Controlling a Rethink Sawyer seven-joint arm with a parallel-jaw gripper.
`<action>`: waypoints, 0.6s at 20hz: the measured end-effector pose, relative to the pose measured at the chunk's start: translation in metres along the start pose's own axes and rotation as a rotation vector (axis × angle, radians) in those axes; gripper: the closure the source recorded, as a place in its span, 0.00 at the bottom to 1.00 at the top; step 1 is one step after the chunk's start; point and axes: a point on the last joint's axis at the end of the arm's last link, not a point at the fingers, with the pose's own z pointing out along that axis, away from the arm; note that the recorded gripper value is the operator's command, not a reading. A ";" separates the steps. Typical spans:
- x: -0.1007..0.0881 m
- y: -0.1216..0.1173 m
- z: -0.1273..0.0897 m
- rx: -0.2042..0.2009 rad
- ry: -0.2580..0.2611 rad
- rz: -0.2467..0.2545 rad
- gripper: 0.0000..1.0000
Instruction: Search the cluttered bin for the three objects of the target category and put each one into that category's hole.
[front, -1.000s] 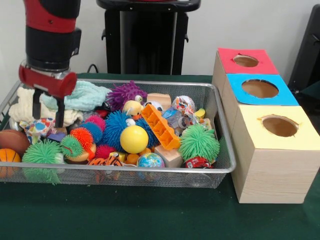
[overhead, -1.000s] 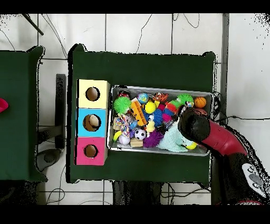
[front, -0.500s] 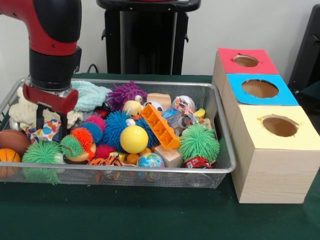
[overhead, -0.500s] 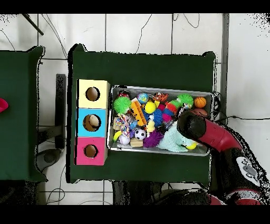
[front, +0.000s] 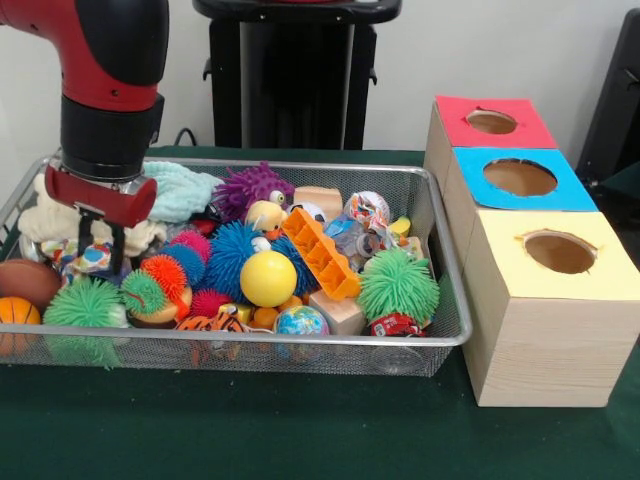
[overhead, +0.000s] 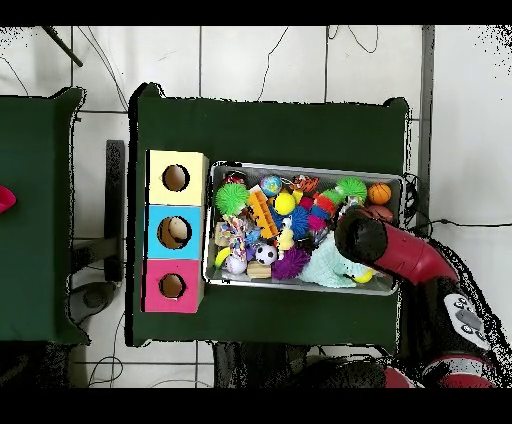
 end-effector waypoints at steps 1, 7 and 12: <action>0.001 0.000 0.000 0.003 0.000 -0.007 1.00; 0.003 -0.001 0.001 0.015 -0.002 -0.038 1.00; 0.003 -0.004 0.000 0.020 -0.002 -0.036 1.00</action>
